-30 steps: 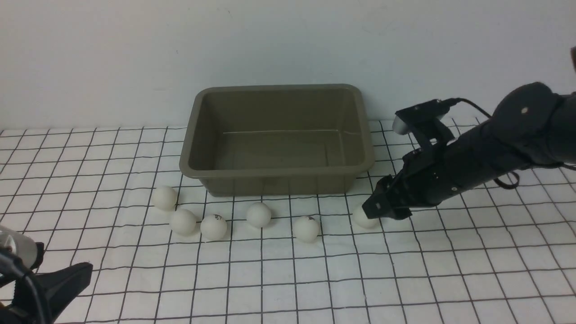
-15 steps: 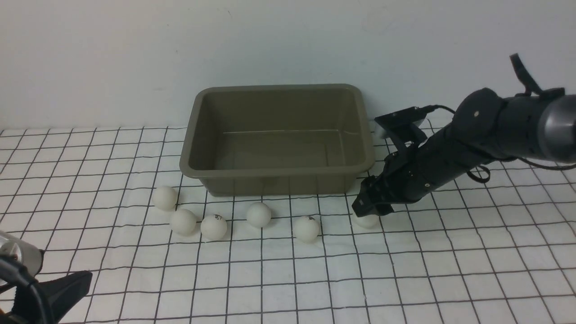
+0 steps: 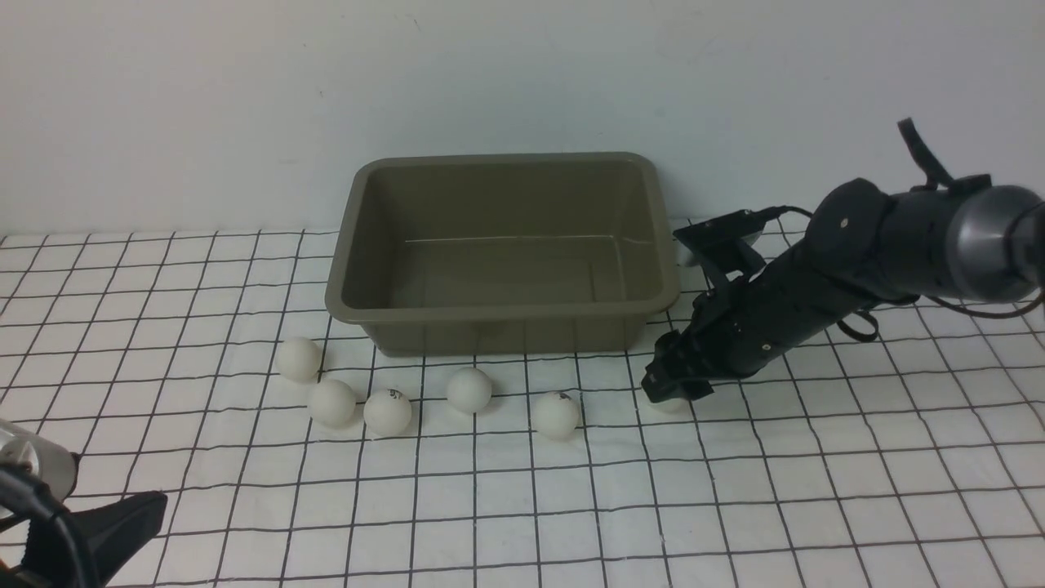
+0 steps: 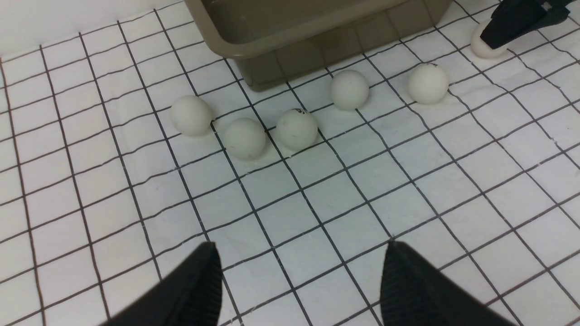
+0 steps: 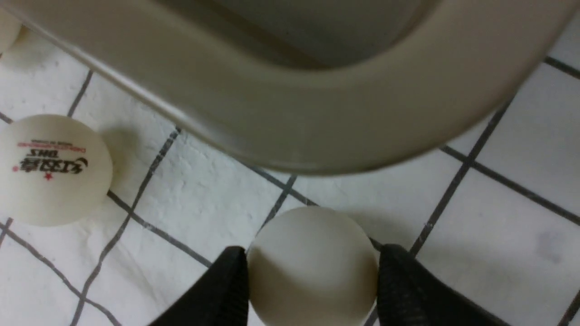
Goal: Put the table tennis balls into the box on the white checkered tablecloth.
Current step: 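Reach for and grasp a ping pong ball on the table, then release the ping pong ball into the bin and lift the gripper away, then reach for and grasp a ping pong ball on the table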
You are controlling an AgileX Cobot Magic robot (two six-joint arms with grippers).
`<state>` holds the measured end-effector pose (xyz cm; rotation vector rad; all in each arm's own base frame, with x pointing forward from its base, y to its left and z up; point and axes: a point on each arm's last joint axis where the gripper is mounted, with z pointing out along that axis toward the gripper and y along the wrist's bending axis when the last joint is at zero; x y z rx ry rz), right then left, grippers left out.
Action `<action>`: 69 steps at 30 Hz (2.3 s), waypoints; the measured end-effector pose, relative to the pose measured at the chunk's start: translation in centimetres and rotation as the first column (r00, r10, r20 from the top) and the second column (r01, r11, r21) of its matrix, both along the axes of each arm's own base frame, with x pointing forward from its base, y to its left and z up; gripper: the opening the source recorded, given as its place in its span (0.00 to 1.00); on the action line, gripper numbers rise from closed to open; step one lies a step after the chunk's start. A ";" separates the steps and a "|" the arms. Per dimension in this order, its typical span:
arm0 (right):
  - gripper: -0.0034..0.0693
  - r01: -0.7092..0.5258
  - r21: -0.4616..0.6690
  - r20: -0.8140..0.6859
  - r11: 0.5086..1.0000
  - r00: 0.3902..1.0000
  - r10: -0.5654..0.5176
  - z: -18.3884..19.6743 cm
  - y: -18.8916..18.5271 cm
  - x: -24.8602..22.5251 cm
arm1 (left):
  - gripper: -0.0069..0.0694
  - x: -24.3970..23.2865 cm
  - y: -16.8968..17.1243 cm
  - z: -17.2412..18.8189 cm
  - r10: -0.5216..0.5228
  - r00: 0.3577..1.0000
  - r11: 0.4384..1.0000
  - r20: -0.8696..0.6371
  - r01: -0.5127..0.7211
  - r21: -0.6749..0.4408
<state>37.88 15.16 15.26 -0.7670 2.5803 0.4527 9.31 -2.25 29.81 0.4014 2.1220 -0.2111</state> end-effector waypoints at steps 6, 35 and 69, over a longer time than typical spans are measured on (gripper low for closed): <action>0.50 0.000 0.000 0.001 1.000 1.000 0.000 0.0 0.0 0.0 | 0.65 0.0 0.0 0.0 0.000 1.000 1.000 0.000 0.000 0.000; 0.50 -0.228 0.079 0.196 0.970 0.958 0.210 7.2 3.9 6.3 | 0.65 -0.4 -0.3 -0.3 -0.037 0.998 0.999 -0.050 0.037 -0.008; 0.65 0.125 0.017 0.385 0.992 0.915 -0.122 28.7 -10.9 -4.8 | 0.65 -0.5 -0.4 -0.4 -0.046 0.997 0.999 -0.061 0.045 -0.009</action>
